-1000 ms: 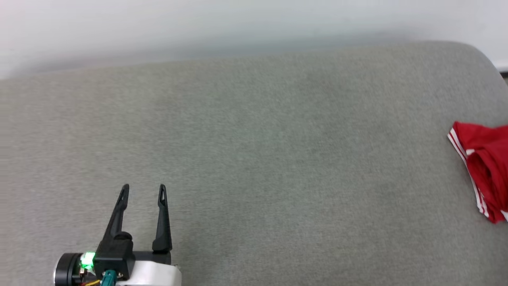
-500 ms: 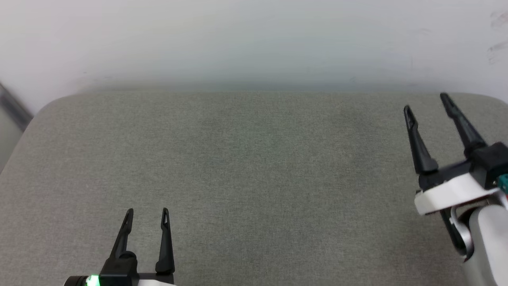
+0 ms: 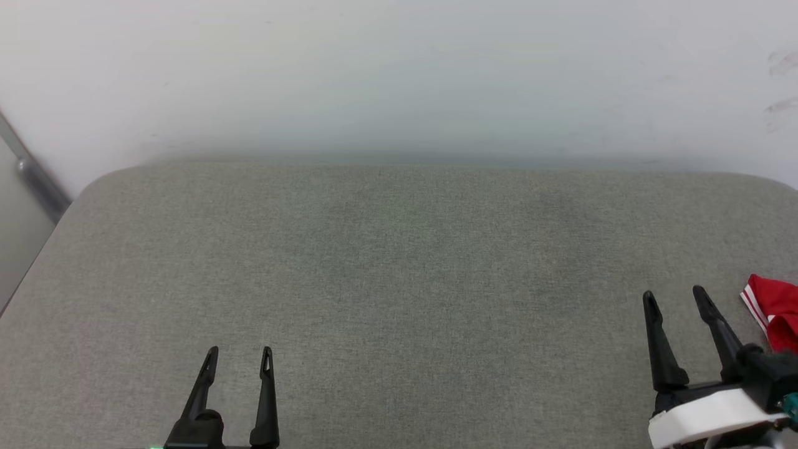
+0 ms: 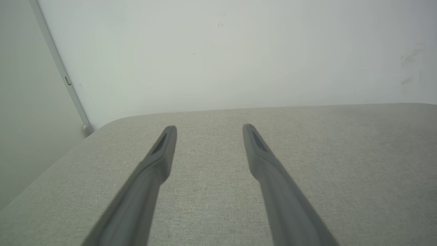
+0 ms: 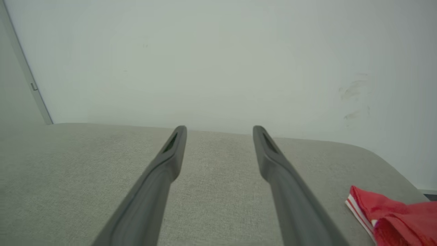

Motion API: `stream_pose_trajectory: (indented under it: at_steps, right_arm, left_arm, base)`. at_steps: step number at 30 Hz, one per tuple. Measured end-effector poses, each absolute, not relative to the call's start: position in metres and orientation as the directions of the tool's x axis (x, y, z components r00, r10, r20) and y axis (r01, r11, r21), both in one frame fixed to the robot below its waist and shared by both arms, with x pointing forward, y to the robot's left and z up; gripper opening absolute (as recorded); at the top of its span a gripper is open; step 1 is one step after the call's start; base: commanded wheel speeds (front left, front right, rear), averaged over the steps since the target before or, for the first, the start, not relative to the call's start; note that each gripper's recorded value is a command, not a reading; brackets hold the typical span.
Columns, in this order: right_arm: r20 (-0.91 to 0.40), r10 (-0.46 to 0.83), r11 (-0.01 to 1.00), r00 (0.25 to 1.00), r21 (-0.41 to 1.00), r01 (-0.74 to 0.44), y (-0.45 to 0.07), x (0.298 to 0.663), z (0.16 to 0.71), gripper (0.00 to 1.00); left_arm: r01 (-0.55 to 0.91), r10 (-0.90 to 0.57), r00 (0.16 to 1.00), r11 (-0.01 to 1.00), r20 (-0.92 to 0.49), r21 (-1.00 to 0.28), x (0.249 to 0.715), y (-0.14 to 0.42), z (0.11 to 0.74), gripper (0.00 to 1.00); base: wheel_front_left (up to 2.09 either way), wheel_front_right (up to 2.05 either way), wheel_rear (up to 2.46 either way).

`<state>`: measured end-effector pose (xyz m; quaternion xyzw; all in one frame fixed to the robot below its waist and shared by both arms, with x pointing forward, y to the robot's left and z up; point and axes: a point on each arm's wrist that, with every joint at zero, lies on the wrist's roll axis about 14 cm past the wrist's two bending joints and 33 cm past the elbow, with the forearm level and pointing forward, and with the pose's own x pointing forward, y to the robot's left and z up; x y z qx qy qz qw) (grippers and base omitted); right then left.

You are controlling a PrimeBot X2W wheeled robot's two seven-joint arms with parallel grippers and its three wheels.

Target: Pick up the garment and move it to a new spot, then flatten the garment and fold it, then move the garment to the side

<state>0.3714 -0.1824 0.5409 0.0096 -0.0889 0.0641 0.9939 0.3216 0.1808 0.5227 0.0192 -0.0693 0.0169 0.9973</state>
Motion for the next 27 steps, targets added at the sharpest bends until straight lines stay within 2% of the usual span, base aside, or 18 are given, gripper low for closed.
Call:
stream_pose_trajectory:
  at_steps: [14,27]
  right_arm:
    - [0.149,0.023,0.994,0.989,0.100,-0.038,-0.195,0.326,0.524,1.00]
    - [0.137,-0.018,0.992,0.990,0.125,0.001,-0.206,0.318,0.520,1.00]
  left_arm:
    - [-0.013,0.009,0.991,0.999,0.134,0.034,0.313,0.176,0.520,1.00]
    - [-0.023,0.020,0.993,0.999,0.116,0.025,0.310,0.178,0.514,1.00]
  base:
    - [0.00,0.00,0.00]
    - [0.00,0.00,0.00]
